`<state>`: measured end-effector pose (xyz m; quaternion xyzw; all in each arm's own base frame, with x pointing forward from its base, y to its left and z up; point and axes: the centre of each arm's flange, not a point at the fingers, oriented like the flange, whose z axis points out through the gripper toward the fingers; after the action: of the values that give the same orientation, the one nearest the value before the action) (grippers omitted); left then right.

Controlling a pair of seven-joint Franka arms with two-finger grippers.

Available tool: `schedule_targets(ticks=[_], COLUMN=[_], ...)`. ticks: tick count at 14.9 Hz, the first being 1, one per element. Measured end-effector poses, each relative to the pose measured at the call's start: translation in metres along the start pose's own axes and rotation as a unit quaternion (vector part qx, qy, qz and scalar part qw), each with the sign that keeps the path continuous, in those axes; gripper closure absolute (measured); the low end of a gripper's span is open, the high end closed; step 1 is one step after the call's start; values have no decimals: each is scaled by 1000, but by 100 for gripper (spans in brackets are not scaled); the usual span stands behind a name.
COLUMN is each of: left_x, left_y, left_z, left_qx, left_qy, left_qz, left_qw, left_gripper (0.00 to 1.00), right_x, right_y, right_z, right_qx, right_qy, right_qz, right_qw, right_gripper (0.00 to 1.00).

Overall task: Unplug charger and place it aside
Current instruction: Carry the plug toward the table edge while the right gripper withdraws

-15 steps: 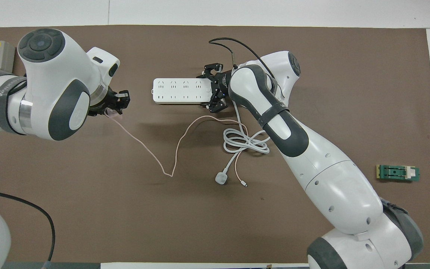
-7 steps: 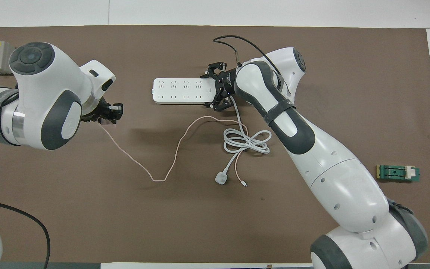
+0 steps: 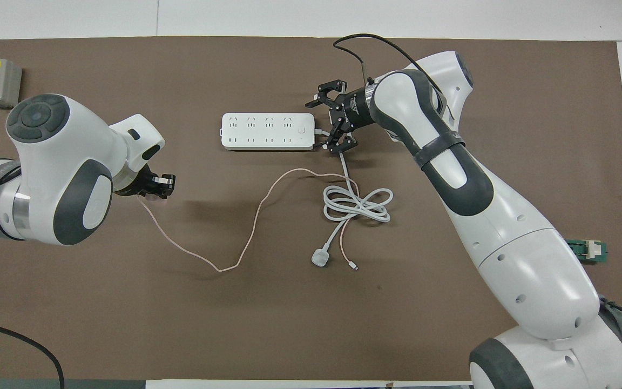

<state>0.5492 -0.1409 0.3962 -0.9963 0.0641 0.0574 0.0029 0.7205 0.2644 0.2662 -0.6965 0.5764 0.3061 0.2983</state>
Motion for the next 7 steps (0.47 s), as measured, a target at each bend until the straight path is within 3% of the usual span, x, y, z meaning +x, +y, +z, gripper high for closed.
schedule_targets(ticks=[7], left_x=[-14], left_y=[-34], left_z=[11], left_qx=[-57], left_qy=[-5], left_qz=[30], left_qw=[998], left_gripper=[69], right_x=[-44], right_y=[5], right_z=[-83], right_qx=[-20], right_qy=[23], right_qz=[-1], right_qw=[1000], right_gripper=[0])
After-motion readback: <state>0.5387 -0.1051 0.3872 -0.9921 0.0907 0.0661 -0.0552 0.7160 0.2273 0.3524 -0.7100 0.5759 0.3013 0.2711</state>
